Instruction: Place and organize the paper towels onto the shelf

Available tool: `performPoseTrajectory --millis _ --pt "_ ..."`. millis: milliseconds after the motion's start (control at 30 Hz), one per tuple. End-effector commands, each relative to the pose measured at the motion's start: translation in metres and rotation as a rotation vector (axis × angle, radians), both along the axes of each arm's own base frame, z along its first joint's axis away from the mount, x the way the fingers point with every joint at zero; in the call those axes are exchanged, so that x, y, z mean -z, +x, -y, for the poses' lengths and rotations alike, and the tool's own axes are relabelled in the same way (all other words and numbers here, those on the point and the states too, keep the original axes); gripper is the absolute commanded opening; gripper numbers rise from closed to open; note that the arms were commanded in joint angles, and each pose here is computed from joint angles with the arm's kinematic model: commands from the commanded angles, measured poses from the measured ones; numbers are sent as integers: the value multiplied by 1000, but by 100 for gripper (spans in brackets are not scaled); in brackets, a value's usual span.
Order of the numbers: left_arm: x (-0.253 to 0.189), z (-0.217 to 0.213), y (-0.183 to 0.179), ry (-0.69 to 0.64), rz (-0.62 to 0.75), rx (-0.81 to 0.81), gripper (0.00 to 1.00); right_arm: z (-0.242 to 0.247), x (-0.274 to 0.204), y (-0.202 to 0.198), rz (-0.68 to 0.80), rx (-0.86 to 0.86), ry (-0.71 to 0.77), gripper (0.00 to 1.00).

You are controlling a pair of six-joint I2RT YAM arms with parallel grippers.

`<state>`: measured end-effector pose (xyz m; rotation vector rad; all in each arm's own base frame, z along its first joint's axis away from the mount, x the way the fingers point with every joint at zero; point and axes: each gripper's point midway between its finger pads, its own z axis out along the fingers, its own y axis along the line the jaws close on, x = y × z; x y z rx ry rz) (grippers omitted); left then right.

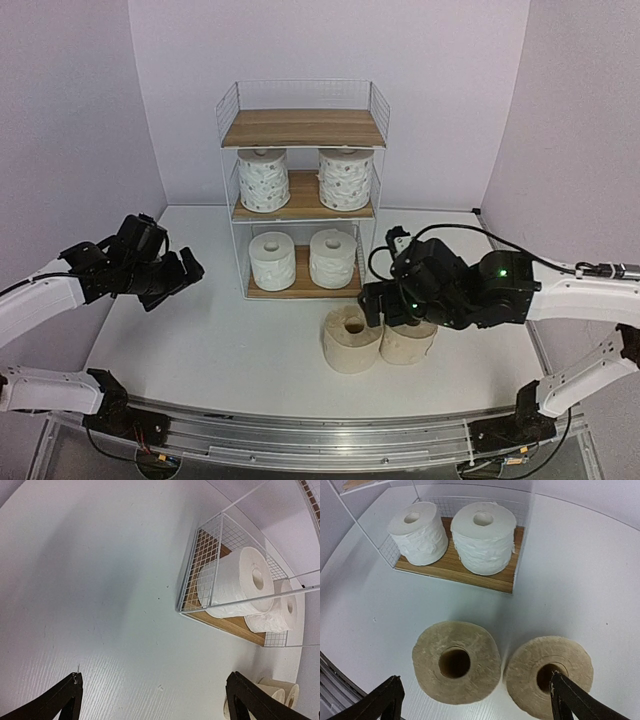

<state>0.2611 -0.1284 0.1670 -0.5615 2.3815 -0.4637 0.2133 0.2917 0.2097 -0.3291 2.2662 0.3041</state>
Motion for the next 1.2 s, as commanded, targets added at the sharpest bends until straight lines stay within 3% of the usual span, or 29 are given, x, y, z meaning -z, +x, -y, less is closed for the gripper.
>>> performPoseTrajectory --millis 0,267,533,1067,1167 --pt "2 25 10 -67 13 88 99 67 14 -3 -123 199 -26 98" --pt "15 47 12 -138 -5 164 99 124 38 -2 -238 361 42 96" --pt "25 63 8 -177 -28 225 99 117 76 3 -414 365 5 89" --pt "14 99 -5 -166 68 394 99 113 126 31 -482 411 49 76" --pt "10 107 -11 -158 96 440 100 113 133 30 -499 416 35 68"
